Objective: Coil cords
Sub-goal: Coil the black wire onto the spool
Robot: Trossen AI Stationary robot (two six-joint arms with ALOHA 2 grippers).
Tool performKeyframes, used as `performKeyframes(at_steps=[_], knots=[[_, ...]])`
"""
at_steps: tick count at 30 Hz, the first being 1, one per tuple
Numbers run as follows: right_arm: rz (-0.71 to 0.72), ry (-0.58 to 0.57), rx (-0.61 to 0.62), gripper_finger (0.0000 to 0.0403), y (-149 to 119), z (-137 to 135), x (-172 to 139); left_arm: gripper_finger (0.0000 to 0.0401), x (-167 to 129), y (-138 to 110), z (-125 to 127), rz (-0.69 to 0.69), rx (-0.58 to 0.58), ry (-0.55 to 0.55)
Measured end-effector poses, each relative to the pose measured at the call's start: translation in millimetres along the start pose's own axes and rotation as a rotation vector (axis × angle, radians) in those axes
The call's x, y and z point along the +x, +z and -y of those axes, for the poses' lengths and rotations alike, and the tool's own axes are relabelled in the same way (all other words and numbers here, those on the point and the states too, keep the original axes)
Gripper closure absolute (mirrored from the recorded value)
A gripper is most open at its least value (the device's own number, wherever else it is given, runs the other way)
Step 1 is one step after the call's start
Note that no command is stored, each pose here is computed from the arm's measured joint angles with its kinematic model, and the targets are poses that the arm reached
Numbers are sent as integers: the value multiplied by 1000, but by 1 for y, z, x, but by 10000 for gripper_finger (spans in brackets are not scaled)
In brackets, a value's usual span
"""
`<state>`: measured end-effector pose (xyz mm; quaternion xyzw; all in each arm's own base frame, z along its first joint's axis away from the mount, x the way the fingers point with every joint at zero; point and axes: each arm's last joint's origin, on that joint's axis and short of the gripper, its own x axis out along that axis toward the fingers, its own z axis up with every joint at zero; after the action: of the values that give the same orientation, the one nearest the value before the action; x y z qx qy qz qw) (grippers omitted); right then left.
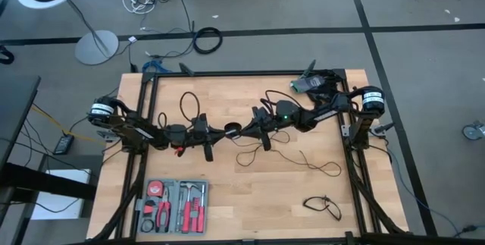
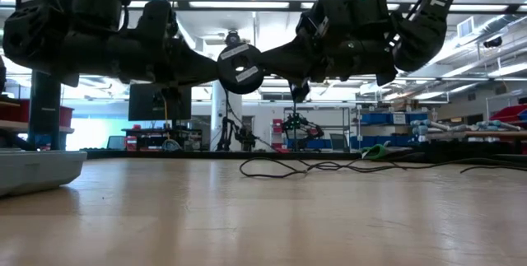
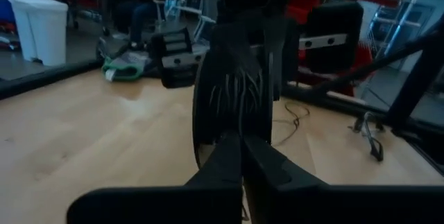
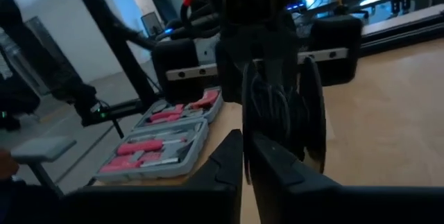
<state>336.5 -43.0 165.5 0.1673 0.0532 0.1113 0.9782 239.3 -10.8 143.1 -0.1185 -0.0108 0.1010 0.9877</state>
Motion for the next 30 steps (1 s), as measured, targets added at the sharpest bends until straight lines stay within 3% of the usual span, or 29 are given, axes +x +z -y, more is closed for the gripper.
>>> performKeyframes(at_steps=[10,20,26,30], knots=[[-90,-13,87,312,2,14,-10,400,-23,-1,-9,90,-78,27],[-197,-209,16,340,10,4,-22,401,-29,-6,-12,64,-104,48],[-262,-305,-14,344,-11,5,-15,397,-28,-14,-15,-21,-135,85],[-249,-308,-45,339,-24,11,-7,388,-28,-15,-16,-26,-143,87]])
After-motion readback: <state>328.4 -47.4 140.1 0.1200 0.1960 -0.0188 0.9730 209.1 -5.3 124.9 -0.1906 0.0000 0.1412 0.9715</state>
